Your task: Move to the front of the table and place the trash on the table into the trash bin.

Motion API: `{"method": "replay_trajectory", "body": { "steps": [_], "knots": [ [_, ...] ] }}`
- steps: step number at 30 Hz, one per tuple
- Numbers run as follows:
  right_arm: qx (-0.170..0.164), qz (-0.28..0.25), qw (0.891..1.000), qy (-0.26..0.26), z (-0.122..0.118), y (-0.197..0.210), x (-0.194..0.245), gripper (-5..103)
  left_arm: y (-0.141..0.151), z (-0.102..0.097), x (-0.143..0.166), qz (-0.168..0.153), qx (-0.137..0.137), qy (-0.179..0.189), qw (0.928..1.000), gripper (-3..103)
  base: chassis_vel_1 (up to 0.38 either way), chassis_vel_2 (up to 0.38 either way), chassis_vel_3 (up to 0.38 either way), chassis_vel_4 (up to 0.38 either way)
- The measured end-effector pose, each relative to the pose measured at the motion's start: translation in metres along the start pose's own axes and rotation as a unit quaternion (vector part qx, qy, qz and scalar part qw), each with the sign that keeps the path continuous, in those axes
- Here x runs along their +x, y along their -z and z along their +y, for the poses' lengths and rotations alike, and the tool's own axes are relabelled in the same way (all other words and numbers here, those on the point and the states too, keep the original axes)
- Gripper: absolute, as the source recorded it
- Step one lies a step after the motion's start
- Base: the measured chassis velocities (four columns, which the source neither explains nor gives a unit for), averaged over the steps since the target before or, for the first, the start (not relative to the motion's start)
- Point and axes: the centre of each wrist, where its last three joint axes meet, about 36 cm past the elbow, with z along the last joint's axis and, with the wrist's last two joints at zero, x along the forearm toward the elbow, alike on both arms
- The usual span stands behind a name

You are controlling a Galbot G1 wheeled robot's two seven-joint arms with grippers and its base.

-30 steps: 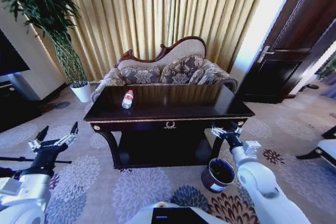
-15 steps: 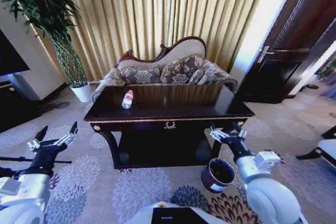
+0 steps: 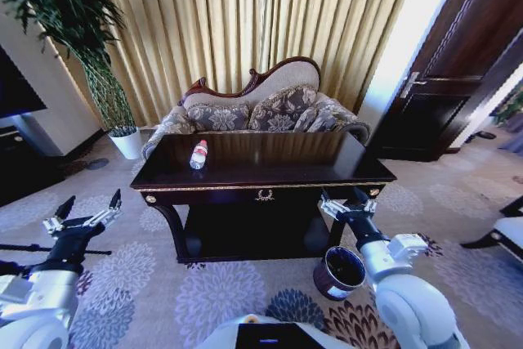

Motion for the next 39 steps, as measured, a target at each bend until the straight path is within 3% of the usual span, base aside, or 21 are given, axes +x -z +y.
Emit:
{"method": "replay_trajectory", "body": {
  "steps": [34, 39],
  "knots": [
    [0.007, 0.003, 1.0, 0.016, 0.01, -0.003, -0.003, 100, -0.001, -0.001, 0.0, -0.001, 0.003, 0.001, 1.0, 100, -0.069, 0.071, 0.074, -0.074],
    [0.009, 0.001, 1.0, 0.016, 0.012, 0.0, -0.006, 100, 0.009, -0.005, -0.017, -0.005, 0.007, 0.004, 1.0, 100, 0.0, 0.0, 0.0, 0.0]
  ]
}}
